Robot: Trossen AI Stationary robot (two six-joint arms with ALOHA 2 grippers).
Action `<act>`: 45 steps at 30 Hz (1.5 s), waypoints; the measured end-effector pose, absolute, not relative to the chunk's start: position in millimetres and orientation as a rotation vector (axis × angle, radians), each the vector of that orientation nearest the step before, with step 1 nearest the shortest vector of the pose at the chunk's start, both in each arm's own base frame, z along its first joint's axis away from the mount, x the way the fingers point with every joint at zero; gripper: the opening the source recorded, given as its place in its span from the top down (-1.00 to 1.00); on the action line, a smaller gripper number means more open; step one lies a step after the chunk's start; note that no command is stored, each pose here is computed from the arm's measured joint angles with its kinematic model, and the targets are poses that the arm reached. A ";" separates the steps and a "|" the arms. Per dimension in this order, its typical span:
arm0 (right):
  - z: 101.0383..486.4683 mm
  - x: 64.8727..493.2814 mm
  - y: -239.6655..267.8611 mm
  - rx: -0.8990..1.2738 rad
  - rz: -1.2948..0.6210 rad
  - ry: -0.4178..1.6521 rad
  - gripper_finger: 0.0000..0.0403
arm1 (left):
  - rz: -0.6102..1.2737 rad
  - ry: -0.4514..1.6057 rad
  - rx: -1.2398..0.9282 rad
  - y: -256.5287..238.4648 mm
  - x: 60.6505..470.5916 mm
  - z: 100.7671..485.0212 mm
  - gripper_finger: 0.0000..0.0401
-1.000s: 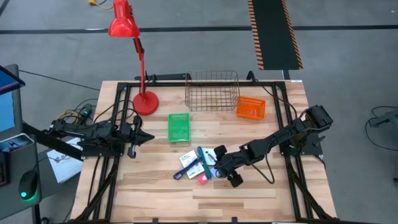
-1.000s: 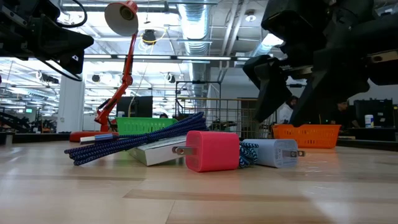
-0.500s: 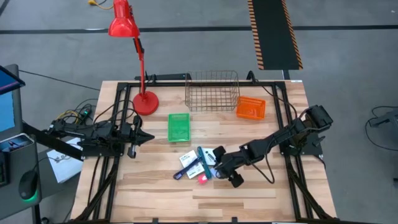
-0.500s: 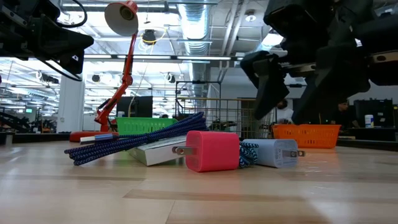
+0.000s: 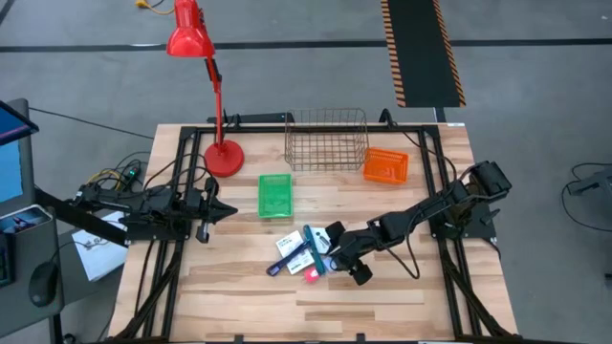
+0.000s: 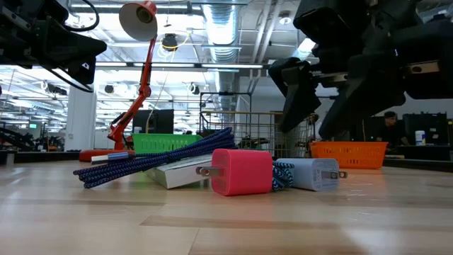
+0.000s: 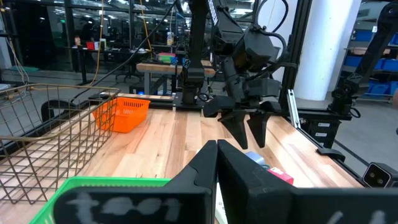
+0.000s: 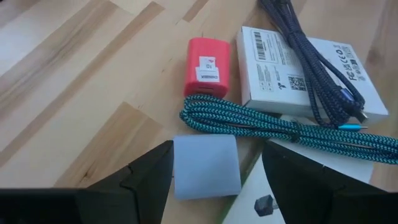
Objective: Pick and place items into bin
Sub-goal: Put the white charger adapter into the orange basket
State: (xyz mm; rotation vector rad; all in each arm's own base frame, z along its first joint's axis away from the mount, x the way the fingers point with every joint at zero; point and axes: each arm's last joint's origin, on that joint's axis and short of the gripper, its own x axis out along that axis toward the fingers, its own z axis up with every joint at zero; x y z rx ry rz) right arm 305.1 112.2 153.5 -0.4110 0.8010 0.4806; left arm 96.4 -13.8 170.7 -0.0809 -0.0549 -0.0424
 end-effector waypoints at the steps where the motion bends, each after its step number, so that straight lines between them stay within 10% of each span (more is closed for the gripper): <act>1: 153.5 305.1 112.3 -0.406 0.485 0.801 -0.19 | -0.043 -0.055 -0.081 -13.8 96.4 170.7 1.00; 45: 149.3 322.4 114.4 -0.467 0.504 0.822 -0.19 | -0.042 -0.035 -0.078 -14.1 97.7 169.2 1.00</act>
